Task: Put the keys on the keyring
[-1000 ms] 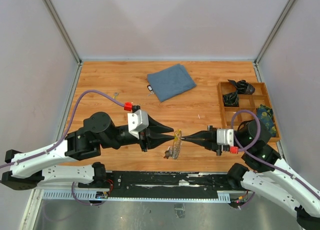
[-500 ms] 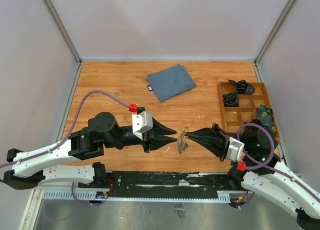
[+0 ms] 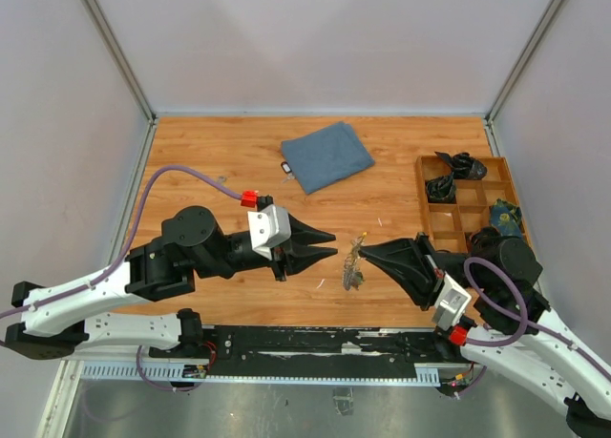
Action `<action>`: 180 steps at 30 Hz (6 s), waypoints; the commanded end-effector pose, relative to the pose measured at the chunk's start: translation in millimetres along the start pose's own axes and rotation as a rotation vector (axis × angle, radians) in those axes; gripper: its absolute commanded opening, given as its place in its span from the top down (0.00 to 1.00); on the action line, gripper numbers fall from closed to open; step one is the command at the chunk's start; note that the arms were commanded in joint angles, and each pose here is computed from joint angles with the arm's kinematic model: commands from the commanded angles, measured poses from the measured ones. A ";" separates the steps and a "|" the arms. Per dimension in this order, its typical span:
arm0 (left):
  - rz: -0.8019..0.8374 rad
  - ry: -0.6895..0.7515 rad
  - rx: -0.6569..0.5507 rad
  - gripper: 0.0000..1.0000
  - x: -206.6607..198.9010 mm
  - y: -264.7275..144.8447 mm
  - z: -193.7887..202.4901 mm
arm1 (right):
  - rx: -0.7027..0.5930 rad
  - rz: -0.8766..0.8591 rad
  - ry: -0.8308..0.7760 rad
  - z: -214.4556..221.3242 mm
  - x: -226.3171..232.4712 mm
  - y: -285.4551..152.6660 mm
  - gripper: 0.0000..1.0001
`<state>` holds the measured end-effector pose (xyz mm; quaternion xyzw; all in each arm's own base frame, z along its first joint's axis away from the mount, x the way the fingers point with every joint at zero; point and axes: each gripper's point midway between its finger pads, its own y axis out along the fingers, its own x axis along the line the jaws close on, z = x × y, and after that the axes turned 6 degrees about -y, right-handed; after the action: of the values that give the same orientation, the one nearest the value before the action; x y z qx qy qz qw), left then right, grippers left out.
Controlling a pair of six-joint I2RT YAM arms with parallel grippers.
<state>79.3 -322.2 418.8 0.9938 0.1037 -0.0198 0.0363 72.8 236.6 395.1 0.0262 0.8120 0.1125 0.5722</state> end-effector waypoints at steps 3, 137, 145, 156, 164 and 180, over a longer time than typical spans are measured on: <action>-0.065 0.050 -0.053 0.70 12.0 -7.8 -19.7 | -0.042 0.010 -0.201 -23.0 -27.1 -1.3 0.99; 0.112 -0.109 -0.354 1.00 -21.8 -20.0 -50.3 | -0.049 0.100 0.885 -31.0 -51.0 37.1 0.72; 0.117 -0.108 -0.350 1.00 -22.5 -17.6 -50.6 | -0.051 0.018 0.909 -32.8 -37.4 41.5 0.71; 0.116 -0.096 -0.322 0.99 -22.3 -11.3 -45.0 | -0.056 -0.039 0.922 -33.0 -32.5 48.2 0.75; 0.108 -0.097 -0.311 1.00 -20.8 -10.7 -42.5 | -0.063 -0.039 0.908 -34.6 -32.5 47.8 0.77; 0.103 -0.077 -0.296 0.99 -20.3 -12.8 -45.8 | -0.056 -0.016 0.866 -37.1 -38.6 42.6 0.76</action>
<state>58.7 -317.4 438.3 0.9846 0.0526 -0.0544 0.1576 58.3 272.0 432.4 -0.0368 0.9812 0.1080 0.1559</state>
